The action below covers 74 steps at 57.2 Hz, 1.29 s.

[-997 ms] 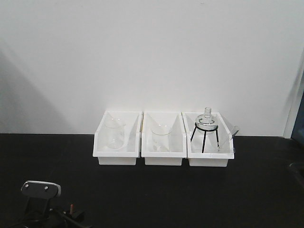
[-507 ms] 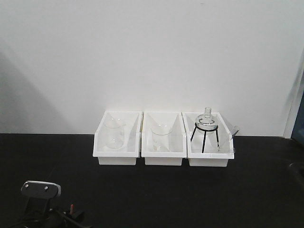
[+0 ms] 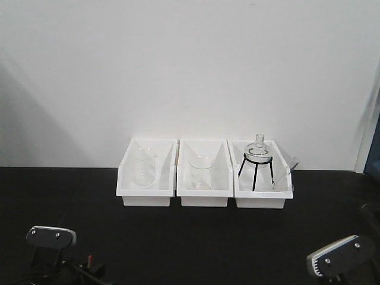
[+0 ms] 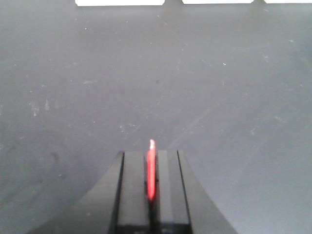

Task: Sort red and green spoons into left cabinet
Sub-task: 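Lift the green spoon out of the beaker with the right gripper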

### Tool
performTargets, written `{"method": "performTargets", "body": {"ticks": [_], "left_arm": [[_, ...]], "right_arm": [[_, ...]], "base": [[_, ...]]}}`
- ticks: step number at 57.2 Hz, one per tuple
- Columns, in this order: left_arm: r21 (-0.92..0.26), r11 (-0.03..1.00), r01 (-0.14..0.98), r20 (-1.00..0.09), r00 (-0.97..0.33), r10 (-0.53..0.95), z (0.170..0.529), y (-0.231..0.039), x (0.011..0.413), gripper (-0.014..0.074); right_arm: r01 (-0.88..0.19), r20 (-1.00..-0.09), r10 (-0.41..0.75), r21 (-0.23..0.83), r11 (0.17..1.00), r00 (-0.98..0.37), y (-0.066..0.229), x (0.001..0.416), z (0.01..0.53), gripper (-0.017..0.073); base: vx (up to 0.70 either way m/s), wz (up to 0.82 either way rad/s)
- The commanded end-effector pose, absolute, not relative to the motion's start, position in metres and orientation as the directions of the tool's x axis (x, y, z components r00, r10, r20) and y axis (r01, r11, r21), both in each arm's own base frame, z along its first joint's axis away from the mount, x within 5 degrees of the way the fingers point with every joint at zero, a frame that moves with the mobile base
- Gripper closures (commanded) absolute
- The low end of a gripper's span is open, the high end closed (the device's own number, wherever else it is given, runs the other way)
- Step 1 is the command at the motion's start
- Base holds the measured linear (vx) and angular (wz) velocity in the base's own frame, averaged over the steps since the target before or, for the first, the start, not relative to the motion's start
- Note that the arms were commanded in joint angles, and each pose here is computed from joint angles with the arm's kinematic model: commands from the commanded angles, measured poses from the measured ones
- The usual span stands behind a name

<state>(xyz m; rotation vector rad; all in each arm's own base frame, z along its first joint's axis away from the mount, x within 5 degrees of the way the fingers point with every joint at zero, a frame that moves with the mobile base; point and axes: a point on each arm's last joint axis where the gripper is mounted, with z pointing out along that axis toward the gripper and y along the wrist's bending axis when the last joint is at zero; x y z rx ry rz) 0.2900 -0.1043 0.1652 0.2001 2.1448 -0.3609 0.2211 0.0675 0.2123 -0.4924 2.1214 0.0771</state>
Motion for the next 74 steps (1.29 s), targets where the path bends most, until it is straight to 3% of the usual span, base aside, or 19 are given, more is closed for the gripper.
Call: {"method": "performTargets", "body": {"ticks": [1,34,43,62,74], "left_arm": [[-0.202,0.932,0.302,-0.884,-0.465,-0.041,0.188,-0.109,0.296,0.0591],[-0.202,0.932,0.302,-0.884,-0.465,-0.041,0.188,-0.109,0.296,0.0591],[-0.202,0.932,0.302,-0.884,-0.465,-0.041,0.188,-0.109,0.296,0.0591],[-0.198,0.932,0.305,-0.885,-0.464,-0.036,0.188,-0.109,0.296,0.0591],[-0.193,0.932,0.308,-0.891,-0.453,-0.035,0.192,-0.108,0.295,0.0591]], "right_arm": [[-0.376,-0.873,-0.309,-0.161,0.913,-0.377,0.074,0.234,0.225,0.0143],[-0.379,-0.862,-0.314,-0.157,0.912,-0.399,0.081,0.257,0.187,0.0160],[-0.379,-0.863,-0.313,-0.157,0.912,-0.397,0.082,0.259,0.185,0.0263],[-0.378,-0.862,-0.313,-0.156,0.912,-0.399,0.082,0.259,0.185,0.0571],[-0.374,-0.875,-0.306,-0.158,0.914,-0.377,0.081,0.257,0.192,0.0570]], "base": [[0.00,0.00],[0.00,0.00],[0.00,0.00],[0.00,0.00],[0.00,0.00]]}}
